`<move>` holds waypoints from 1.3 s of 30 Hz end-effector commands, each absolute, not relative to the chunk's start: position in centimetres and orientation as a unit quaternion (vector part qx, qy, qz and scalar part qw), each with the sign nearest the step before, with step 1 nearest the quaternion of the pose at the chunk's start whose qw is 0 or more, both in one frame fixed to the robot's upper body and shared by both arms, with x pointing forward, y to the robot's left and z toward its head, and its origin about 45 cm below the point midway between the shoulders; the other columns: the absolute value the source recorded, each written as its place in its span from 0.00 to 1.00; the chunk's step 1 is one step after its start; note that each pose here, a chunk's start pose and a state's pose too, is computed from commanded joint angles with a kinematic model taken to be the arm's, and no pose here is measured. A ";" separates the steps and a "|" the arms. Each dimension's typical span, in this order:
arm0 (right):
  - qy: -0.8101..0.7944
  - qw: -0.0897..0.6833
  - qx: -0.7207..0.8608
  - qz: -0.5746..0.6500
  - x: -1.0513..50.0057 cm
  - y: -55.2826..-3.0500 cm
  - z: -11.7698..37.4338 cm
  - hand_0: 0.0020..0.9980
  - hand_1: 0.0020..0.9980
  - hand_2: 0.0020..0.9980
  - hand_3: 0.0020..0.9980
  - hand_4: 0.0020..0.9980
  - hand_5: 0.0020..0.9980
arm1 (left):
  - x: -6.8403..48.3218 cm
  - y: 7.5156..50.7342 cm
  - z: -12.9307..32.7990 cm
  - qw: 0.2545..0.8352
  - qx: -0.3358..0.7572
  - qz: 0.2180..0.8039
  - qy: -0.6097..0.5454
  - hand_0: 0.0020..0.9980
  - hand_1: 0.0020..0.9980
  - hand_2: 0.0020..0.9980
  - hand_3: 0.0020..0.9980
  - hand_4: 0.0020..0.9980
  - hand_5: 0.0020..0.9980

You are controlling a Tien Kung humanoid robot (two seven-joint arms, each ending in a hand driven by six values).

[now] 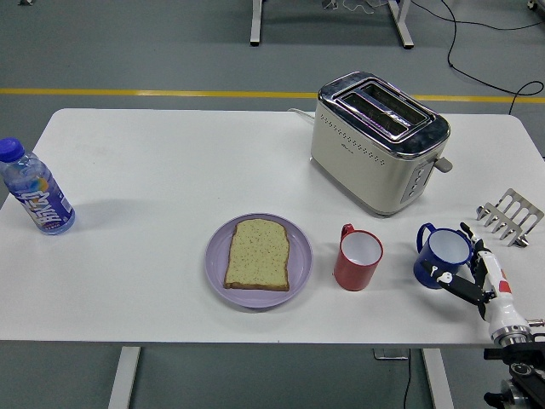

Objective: Pick up the cup,pour liquid into bread,place the cup on the desk

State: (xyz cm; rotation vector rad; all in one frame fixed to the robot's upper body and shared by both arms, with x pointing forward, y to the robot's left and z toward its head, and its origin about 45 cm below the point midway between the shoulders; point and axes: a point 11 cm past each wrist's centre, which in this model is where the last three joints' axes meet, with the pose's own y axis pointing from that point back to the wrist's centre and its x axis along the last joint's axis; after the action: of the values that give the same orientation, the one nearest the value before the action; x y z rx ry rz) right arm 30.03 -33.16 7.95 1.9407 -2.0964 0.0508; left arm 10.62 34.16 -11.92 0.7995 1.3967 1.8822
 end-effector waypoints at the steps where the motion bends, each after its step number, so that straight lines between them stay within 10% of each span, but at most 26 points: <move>1: -0.726 0.142 0.672 0.018 30.1 -33.2 7.9 0.97 0.86 0.95 1.00 1.00 0.21 | 10.6 34.2 -11.9 0.326 0.305 0.718 0.533 0.69 0.76 0.77 0.61 0.40 1.00; 39: -0.728 0.142 0.671 0.011 31.0 -32.7 7.5 0.96 0.84 0.93 0.98 1.00 0.18 | 10.7 34.2 -11.9 0.324 0.298 0.722 0.534 0.69 0.76 0.77 0.61 0.40 1.00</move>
State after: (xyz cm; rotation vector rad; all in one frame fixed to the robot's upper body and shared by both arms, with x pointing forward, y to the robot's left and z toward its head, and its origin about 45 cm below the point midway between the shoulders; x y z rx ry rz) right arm 30.98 -32.74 7.47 1.9364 -2.1006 0.0305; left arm 10.72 34.22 -11.89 0.7826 1.4004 1.8931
